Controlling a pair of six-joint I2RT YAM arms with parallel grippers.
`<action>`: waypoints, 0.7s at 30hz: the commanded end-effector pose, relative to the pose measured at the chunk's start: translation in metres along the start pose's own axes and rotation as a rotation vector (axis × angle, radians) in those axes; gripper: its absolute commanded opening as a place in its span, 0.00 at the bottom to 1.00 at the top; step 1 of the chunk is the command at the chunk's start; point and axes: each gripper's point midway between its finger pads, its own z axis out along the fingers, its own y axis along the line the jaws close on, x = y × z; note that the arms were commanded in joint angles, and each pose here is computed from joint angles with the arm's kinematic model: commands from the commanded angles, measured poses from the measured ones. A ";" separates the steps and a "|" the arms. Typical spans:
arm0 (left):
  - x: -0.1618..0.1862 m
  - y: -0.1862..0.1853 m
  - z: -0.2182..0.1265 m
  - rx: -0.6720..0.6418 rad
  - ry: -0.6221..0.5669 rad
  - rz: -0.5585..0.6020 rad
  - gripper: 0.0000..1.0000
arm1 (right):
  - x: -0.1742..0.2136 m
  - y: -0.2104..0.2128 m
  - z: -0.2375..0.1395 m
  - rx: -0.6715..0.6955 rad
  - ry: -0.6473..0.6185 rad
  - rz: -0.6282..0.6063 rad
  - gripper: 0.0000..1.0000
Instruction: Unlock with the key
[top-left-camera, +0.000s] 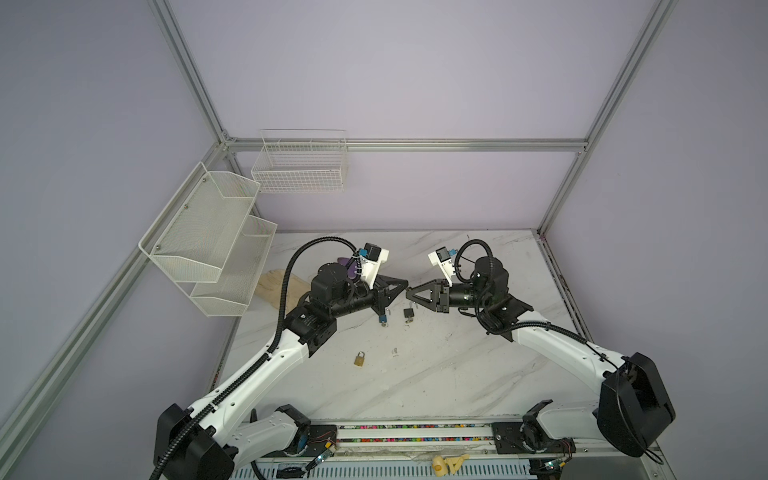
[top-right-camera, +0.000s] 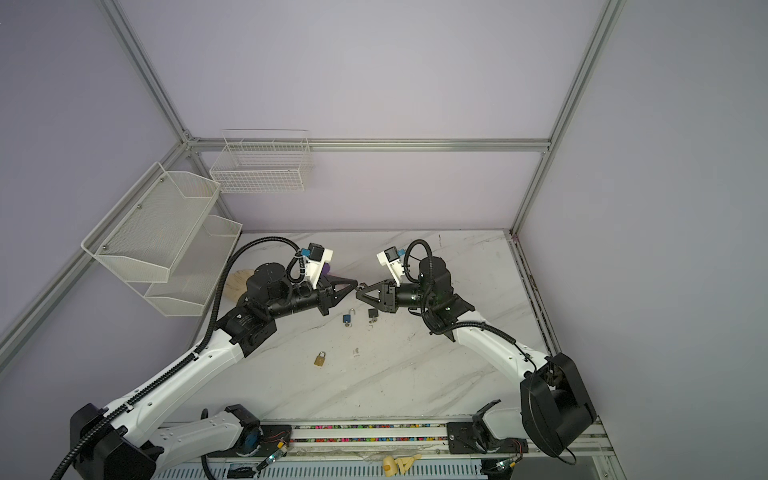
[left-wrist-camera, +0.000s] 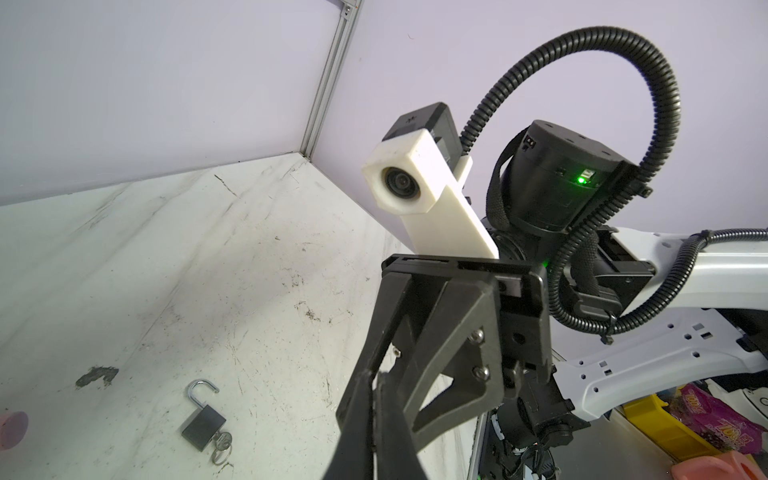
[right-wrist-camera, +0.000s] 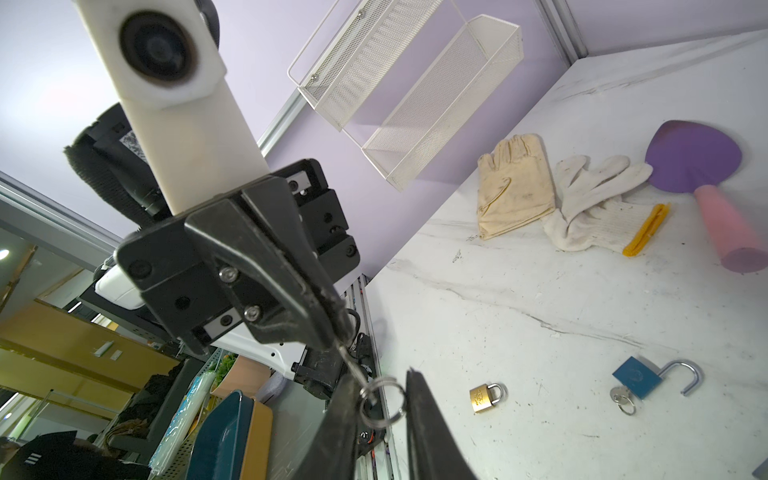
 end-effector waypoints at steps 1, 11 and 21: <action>-0.048 -0.028 -0.011 0.065 -0.100 0.077 0.00 | -0.013 0.011 -0.003 -0.027 -0.030 -0.062 0.23; -0.049 -0.026 -0.009 0.062 -0.102 0.074 0.00 | -0.013 0.024 -0.003 -0.090 -0.021 -0.066 0.26; -0.051 -0.026 -0.011 0.050 -0.105 0.077 0.00 | -0.014 0.023 -0.004 -0.084 -0.026 -0.067 0.22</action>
